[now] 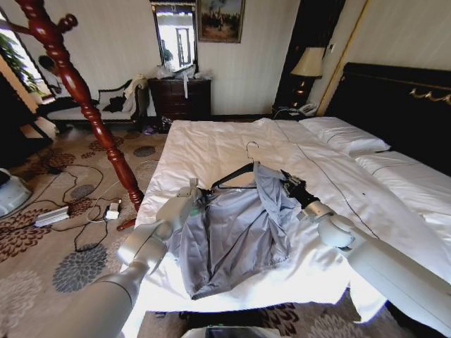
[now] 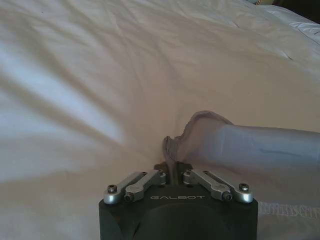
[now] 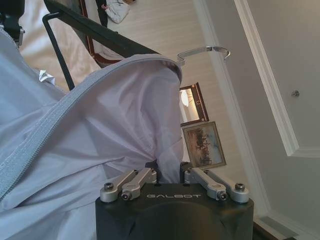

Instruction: Pick up the clothes from the bed and hang them on the clothes hanger.

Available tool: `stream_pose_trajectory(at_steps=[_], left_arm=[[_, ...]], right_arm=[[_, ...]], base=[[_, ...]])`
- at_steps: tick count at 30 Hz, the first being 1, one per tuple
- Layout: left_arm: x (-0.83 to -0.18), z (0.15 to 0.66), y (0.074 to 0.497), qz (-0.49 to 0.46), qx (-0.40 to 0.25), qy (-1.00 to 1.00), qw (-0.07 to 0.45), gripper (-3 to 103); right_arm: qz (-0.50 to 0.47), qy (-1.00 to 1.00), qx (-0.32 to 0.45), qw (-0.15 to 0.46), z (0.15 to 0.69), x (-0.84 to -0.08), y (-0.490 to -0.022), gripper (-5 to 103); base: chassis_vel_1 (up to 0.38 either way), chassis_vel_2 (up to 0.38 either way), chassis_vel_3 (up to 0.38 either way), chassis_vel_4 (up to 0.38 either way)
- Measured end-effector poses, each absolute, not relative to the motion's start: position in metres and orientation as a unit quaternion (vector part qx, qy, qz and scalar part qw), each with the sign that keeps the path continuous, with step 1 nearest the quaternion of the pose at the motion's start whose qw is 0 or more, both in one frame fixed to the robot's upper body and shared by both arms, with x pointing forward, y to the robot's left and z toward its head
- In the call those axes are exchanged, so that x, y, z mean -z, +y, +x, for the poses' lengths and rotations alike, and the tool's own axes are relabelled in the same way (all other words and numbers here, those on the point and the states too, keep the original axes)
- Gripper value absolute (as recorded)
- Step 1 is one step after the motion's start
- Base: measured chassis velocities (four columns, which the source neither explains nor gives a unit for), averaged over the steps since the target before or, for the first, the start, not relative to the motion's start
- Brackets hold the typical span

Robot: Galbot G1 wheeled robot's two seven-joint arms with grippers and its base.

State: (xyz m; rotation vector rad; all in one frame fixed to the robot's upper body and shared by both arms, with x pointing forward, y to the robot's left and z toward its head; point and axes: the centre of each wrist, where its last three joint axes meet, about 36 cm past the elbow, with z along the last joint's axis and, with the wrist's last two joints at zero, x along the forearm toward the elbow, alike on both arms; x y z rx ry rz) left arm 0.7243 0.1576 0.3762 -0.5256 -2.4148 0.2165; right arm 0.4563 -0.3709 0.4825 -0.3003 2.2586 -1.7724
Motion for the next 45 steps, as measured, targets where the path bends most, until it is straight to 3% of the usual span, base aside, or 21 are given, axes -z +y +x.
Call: stream_pose_trajectory(at_steps=[1, 6, 18, 27, 45], left_arm=[[-0.377, 0.725, 0.159, -0.200, -0.082, -0.921, 0.323, 5], [-0.380, 0.724, 0.164, -0.193, -0.083, -0.925, 0.316, 0], [-0.406, 0.716, 0.205, -0.175, -0.103, -0.941, 0.270, 0], [-0.459, 0.689, 0.243, -0.196, -0.078, -0.954, 0.214, 0], [-0.536, 0.648, 0.221, -0.266, -0.037, -0.950, 0.157, 0]], right_arm=[[-0.103, 0.776, 0.609, 0.127, 0.456, -0.482, -0.371, 18], [-0.101, 0.778, 0.607, 0.125, 0.457, -0.481, -0.371, 18], [-0.099, 0.780, 0.606, 0.116, 0.457, -0.474, -0.374, 18], [-0.099, 0.783, 0.604, 0.111, 0.460, -0.469, -0.375, 18], [-0.102, 0.797, 0.586, 0.103, 0.463, -0.463, -0.363, 18]], base=[[0.000, 0.000, 0.000, 0.000], [0.000, 0.000, 0.000, 0.000], [0.000, 0.000, 0.000, 0.000], [0.000, 0.000, 0.000, 0.000], [0.000, 0.000, 0.000, 0.000]])
